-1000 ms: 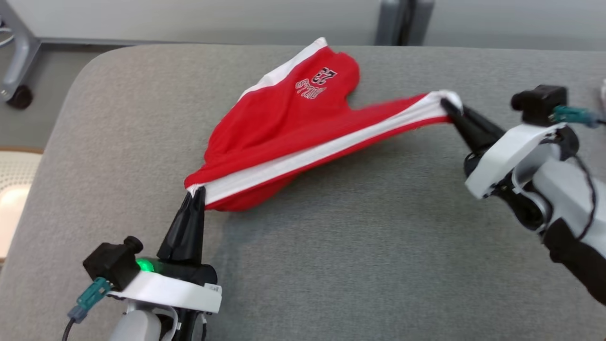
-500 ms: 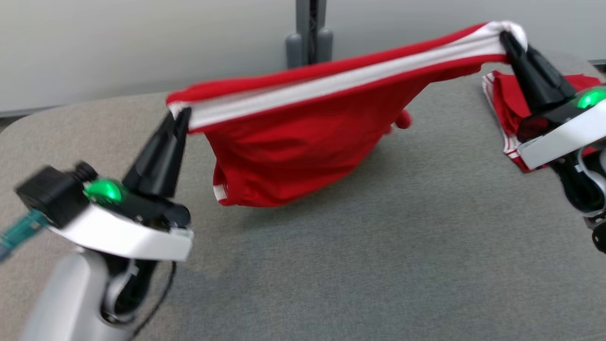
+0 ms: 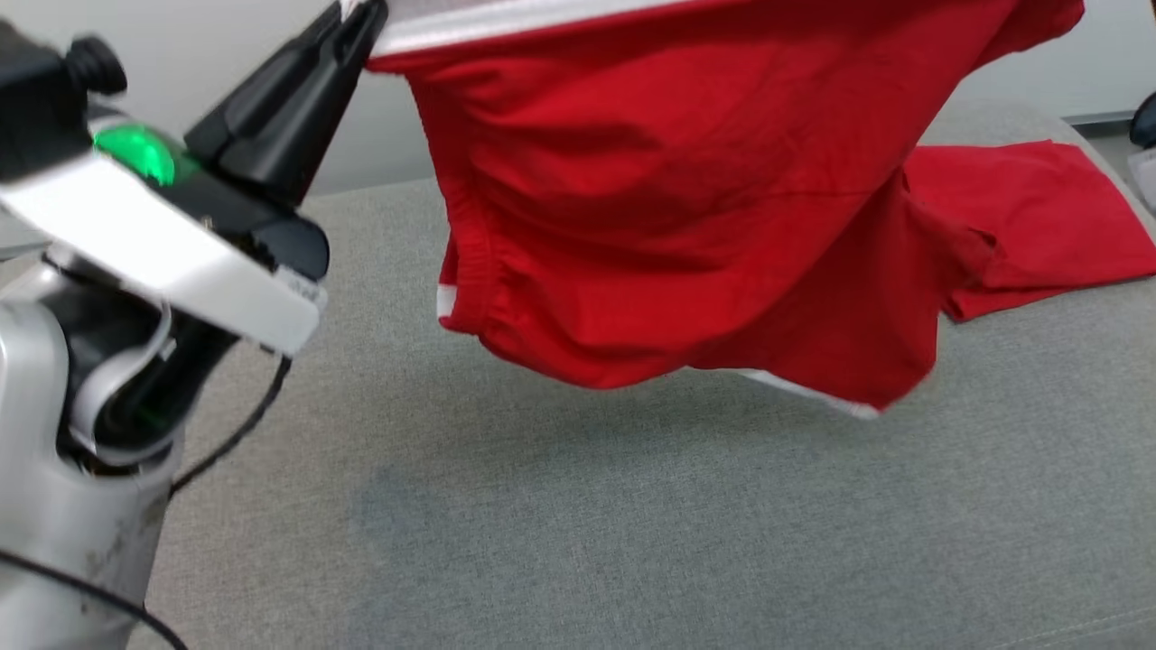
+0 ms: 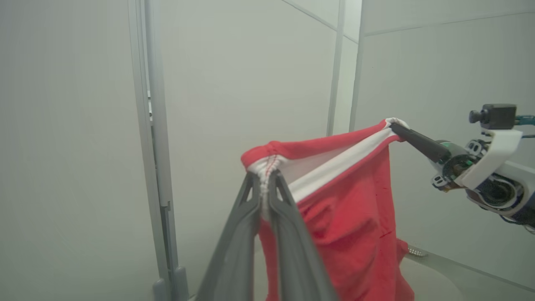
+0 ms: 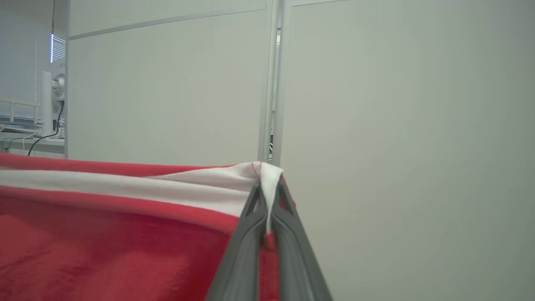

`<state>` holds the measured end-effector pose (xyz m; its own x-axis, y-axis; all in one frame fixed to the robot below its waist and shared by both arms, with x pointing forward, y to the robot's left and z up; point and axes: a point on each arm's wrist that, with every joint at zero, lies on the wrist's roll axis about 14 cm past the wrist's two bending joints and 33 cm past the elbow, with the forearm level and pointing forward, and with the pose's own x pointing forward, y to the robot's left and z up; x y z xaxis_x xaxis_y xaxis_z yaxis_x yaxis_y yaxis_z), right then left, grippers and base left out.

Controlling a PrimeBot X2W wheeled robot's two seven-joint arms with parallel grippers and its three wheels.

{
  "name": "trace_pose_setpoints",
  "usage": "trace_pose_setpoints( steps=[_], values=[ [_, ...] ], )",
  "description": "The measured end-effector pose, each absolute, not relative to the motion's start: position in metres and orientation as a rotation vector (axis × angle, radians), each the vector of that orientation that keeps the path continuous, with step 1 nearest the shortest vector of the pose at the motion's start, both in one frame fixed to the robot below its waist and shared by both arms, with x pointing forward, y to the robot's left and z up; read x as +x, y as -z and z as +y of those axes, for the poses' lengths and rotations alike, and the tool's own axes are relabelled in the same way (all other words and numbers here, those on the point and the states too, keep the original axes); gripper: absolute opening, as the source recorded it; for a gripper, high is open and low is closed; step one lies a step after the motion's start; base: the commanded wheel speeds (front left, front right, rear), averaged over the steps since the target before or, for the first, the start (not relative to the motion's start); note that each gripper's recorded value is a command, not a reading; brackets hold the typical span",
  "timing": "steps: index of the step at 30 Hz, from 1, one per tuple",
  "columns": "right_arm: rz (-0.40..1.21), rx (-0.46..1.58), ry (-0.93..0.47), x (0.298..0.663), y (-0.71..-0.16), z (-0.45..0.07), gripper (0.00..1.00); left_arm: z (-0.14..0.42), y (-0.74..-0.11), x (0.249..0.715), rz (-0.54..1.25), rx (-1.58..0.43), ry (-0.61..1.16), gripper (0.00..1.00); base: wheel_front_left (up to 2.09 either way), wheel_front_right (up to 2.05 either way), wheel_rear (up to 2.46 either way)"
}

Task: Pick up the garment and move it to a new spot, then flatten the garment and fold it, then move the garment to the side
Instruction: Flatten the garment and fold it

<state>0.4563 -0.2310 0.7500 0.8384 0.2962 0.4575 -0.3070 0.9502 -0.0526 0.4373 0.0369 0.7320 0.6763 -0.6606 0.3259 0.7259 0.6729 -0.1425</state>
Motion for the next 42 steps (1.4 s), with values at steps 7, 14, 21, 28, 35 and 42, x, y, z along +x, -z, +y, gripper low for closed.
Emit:
trace_pose_setpoints(
  steps=[7,14,21,28,35,42],
  values=[
    [-0.363,-0.017,-0.33,0.517,-0.729,-0.205,0.0,0.03,-0.726,0.503,-0.198,-0.207,0.742,0.0,0.0,0.0,0.0],
    [-0.383,-0.066,-0.288,0.604,-0.732,-0.188,0.0,0.033,-0.733,0.596,-0.345,-0.117,0.621,0.0,0.0,0.0,0.0],
    [-0.359,-0.073,-0.27,0.677,-0.694,-0.172,0.0,0.034,-0.691,0.672,-0.433,-0.071,0.559,0.0,0.0,0.0,0.0],
    [-0.137,-0.009,-0.27,0.706,-0.558,-0.164,0.0,0.02,-0.53,0.7,-0.127,-0.104,0.574,0.0,0.0,0.0,0.0],
    [0.108,0.07,-0.253,0.668,-0.443,-0.172,0.0,0.003,-0.44,0.644,0.084,-0.204,0.662,0.0,0.0,0.0,0.0],
    [0.261,0.115,-0.225,0.584,-0.4,-0.205,0.0,0.022,-0.404,0.552,0.217,-0.247,0.7,0.0,0.0,0.0,0.0]
  ],
)
